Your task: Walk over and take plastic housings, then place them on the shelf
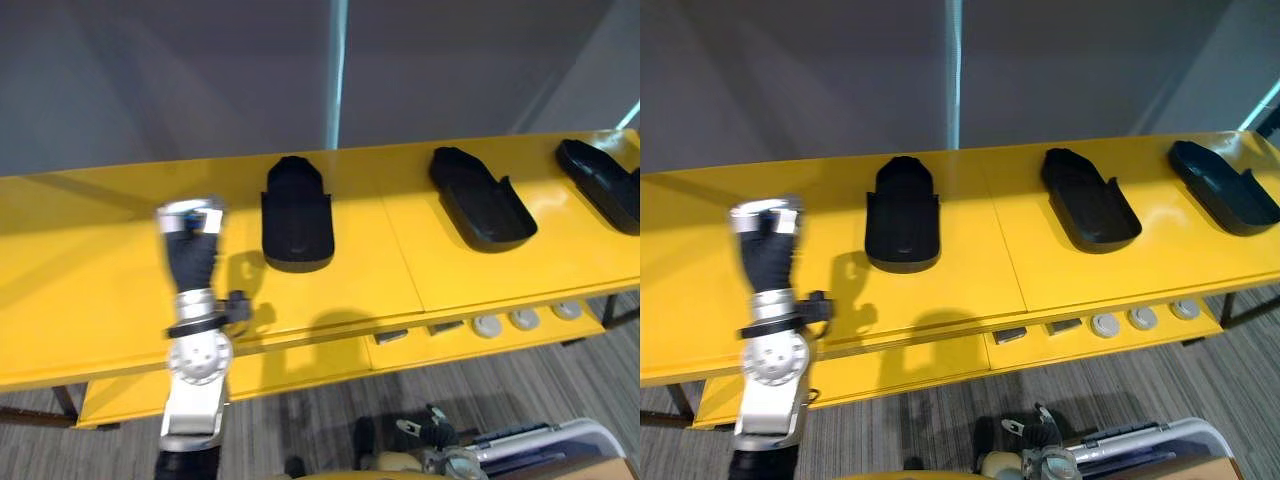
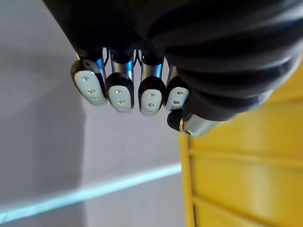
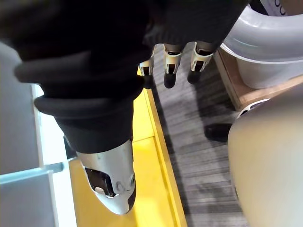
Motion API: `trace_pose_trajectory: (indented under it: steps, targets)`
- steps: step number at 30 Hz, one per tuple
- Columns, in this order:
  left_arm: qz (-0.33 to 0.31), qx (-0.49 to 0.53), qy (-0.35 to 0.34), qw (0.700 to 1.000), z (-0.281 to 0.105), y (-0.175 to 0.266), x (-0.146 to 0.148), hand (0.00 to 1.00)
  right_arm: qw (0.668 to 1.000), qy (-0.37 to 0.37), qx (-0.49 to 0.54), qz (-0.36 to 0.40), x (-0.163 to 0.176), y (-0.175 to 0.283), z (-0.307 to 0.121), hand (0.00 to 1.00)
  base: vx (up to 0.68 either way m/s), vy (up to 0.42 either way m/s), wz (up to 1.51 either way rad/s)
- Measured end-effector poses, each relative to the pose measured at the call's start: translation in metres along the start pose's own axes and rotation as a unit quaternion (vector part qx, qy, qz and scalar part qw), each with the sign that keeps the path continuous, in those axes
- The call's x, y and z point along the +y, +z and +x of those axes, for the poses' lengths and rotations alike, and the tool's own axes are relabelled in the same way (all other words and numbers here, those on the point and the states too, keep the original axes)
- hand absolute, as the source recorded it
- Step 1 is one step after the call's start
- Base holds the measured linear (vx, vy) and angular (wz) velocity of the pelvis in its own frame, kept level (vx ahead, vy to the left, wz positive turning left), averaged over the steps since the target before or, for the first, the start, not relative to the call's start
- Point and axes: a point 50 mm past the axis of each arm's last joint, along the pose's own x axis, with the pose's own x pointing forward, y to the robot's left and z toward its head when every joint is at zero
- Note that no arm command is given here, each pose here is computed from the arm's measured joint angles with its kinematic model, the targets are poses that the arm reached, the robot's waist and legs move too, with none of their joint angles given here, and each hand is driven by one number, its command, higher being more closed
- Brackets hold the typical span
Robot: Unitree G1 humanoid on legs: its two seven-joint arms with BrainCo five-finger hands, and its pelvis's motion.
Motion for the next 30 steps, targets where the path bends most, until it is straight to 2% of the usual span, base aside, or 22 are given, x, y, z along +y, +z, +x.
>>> trace_pose_trajectory:
  steps: [1,3,4,7,9,13,15,16,17,19,22,30]
  targets:
    - [0.029,0.009,0.069,0.997,-0.001,-0.003,0.031,1.0,1.0,-0.004,0.001,-0.001,-0.003,-0.001,0.0,0.0,-0.03,0.037,0.67]
    - [0.039,0.02,0.134,0.99,-0.007,-0.005,0.057,1.0,1.0,-0.011,0.007,0.003,-0.007,-0.004,-0.001,0.0,-0.02,0.029,0.7]
    - [0.051,0.043,0.193,0.979,-0.019,-0.009,0.081,1.0,1.0,-0.02,0.007,0.01,-0.01,-0.004,-0.001,0.0,-0.02,0.029,0.68]
    - [0.078,0.1,0.253,0.959,-0.046,-0.02,0.111,1.0,1.0,-0.028,-0.001,0.012,-0.01,0.0,-0.001,0.0,-0.01,0.03,0.43]
    - [0.108,0.19,0.299,0.929,-0.08,-0.04,0.134,1.0,0.999,-0.02,-0.029,0.008,-0.004,0.012,0.0,0.0,0.0,0.026,0.45]
    - [0.137,0.372,0.313,0.863,-0.145,-0.081,0.147,1.0,0.997,0.003,-0.076,-0.003,0.009,0.035,-0.001,0.0,0.02,0.044,0.28]
    - [0.136,0.485,0.283,0.816,-0.185,-0.108,0.144,1.0,0.995,0.022,-0.097,-0.006,0.021,0.047,-0.001,0.0,0.04,0.032,-0.05]
    - [0.131,0.519,0.263,0.803,-0.198,-0.116,0.139,1.0,0.995,0.024,-0.101,-0.004,0.023,0.048,-0.002,0.0,0.06,0.018,-0.05]
    - [0.126,0.562,0.225,0.786,-0.213,-0.124,0.129,0.0,0.994,0.027,-0.101,-0.004,0.025,0.049,-0.002,0.0,0.07,0.008,-0.03]
    - [0.109,0.615,0.152,0.766,-0.234,-0.135,0.107,0.0,0.995,0.026,-0.098,-0.001,0.025,0.047,-0.002,0.0,0.07,0.001,-0.05]
    - [0.093,0.651,0.087,0.749,-0.246,-0.147,0.085,0.0,0.995,0.014,-0.094,0.009,0.019,0.045,-0.002,0.0,0.04,-0.006,-0.06]
    - [0.12,0.68,-0.01,0.723,-0.257,-0.161,0.067,0.0,0.998,-0.011,-0.054,0.013,0.004,0.029,0.002,0.0,0.04,-0.018,-0.15]
